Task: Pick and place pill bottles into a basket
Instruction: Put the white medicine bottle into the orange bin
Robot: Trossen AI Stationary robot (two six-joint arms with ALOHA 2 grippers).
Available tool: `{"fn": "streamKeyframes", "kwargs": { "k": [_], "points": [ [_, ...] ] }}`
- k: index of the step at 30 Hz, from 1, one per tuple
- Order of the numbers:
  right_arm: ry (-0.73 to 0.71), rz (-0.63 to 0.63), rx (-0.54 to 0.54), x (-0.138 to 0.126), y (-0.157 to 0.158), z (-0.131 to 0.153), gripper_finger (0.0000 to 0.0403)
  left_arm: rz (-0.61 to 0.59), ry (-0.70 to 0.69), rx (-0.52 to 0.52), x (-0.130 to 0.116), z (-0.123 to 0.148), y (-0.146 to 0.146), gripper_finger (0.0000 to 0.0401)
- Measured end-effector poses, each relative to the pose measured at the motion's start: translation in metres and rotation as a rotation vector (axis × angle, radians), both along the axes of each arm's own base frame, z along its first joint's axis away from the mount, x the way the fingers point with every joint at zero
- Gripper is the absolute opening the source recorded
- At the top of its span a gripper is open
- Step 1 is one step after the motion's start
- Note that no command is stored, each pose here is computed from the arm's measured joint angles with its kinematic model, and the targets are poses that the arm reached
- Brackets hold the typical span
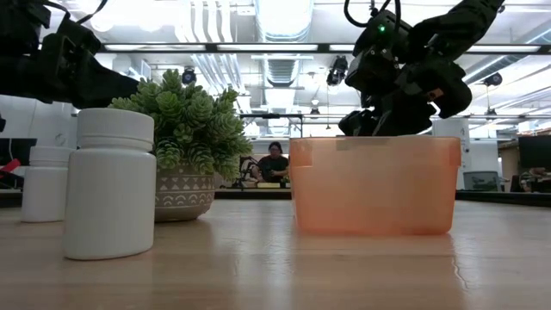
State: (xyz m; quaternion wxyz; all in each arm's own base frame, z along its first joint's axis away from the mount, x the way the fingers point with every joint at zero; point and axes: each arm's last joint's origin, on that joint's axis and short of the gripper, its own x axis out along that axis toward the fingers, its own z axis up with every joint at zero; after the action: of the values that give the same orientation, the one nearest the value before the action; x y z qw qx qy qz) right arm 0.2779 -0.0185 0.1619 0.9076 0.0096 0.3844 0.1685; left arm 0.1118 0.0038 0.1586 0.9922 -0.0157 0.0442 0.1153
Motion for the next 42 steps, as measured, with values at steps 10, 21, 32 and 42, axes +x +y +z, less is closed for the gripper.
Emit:
{"fn": "streamKeyframes", "kwargs": {
  "k": [10, 21, 32, 42],
  "points": [
    [0.003, -0.008, 0.007, 0.000, 0.000, 0.000, 0.0184, 0.000, 0.000, 0.000, 0.000, 0.000, 0.000, 0.0218],
    [-0.031, -0.011, 0.007, 0.006, -0.001, 0.011, 0.0184, 0.000, 0.000, 0.000, 0.000, 0.000, 0.000, 0.0218],
    [-0.078, -0.011, 0.004, 0.012, -0.001, 0.021, 0.0184, -0.001, 0.000, 0.000, 0.000, 0.000, 0.000, 0.0218],
    [-0.077, -0.052, 0.045, 0.013, -0.001, 0.022, 0.0180, 0.000, 0.000, 0.000, 0.000, 0.000, 0.000, 0.0218]
  ]
}}
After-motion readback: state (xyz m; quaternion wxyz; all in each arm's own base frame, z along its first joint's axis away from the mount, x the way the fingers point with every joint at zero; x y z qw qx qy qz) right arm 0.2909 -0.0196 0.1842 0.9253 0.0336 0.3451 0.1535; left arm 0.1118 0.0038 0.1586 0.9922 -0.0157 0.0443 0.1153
